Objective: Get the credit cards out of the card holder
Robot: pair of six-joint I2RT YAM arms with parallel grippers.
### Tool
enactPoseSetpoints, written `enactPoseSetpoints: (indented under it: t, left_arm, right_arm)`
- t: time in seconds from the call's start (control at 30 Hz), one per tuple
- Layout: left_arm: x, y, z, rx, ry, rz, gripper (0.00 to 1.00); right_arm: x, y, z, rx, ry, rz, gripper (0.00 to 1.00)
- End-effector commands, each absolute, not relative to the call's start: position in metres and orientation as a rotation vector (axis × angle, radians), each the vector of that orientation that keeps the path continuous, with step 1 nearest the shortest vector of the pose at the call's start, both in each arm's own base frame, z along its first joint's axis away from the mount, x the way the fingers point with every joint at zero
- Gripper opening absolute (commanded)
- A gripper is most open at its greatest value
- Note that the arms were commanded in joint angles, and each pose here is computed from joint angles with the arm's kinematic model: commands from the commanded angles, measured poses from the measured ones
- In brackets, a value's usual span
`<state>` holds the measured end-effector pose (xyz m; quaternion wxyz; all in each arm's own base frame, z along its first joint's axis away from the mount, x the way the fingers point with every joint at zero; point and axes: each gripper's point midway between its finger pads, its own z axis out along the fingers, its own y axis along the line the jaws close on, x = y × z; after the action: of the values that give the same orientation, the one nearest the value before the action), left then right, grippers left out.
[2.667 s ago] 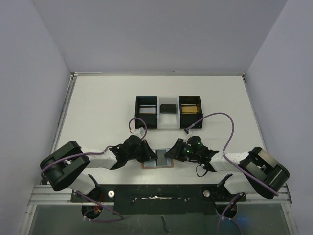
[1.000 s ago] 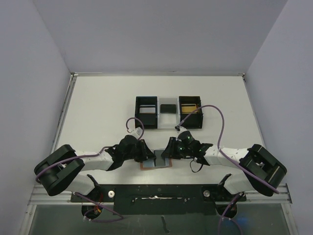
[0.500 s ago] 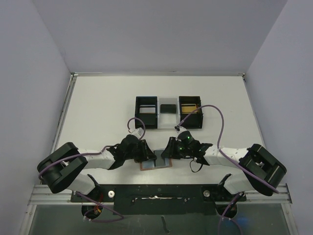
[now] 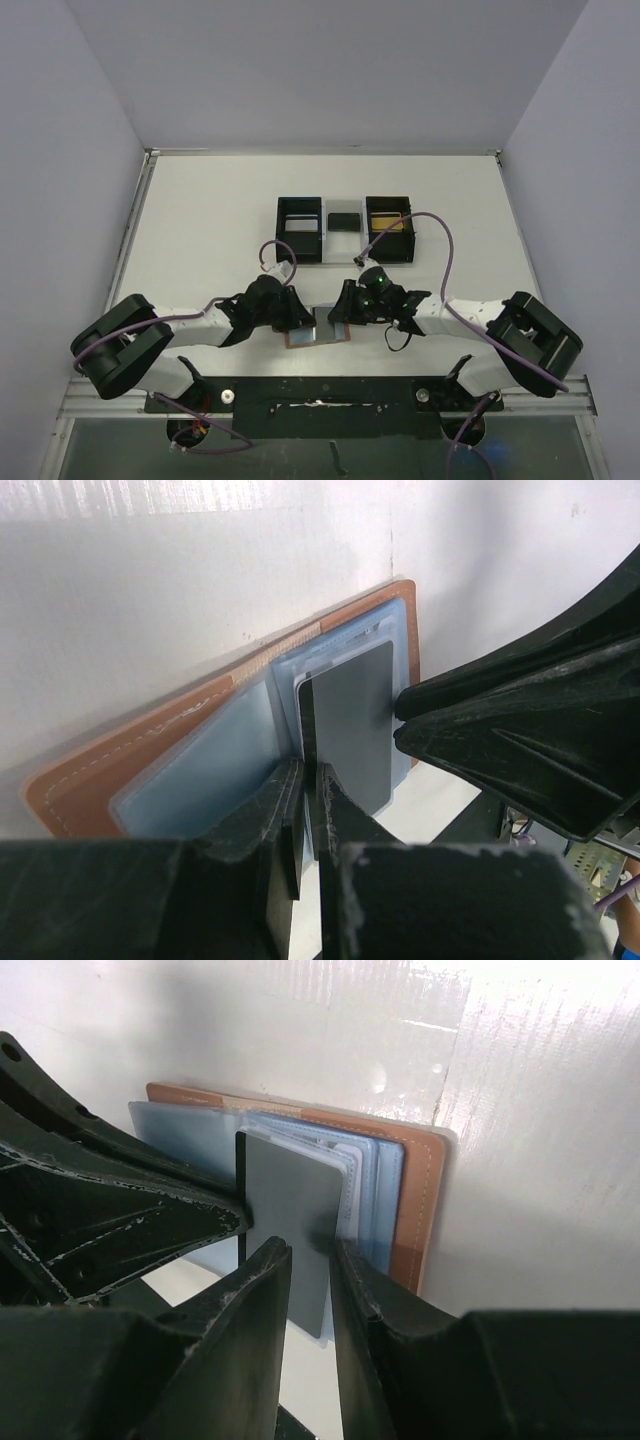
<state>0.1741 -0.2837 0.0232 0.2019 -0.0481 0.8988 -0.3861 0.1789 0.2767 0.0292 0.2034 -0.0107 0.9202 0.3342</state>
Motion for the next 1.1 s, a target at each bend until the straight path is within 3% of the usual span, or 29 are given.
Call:
enactPoseSetpoints:
  t: [0.0, 0.23, 0.5, 0.77, 1.07]
  left_arm:
    - [0.179, -0.281, 0.034, -0.093, 2.466, -1.081, 0.04]
    - [0.178, -0.277, 0.035, -0.089, 2.471, -1.092, 0.06]
    - [0.181, -0.277, 0.039, -0.127, 2.454, -1.158, 0.00]
    - [0.181, -0.279, 0.042, -0.139, 2.440, -1.199, 0.00]
    - [0.182, -0.280, 0.046, -0.150, 2.428, -1.214, 0.00]
  right_arm:
    - [0.175, 0.261, 0.010, -0.042, 2.635, 0.788, 0.25]
    - [0.174, 0.261, 0.009, -0.054, 2.640, 0.783, 0.25]
    - [0.174, 0.260, 0.013, -0.063, 2.634, 0.779, 0.25]
    - [0.186, 0.281, 0.062, -0.149, 2.503, 0.857, 0.27]
    - [0.191, 0.271, 0.040, -0.199, 2.608, 0.391, 0.30]
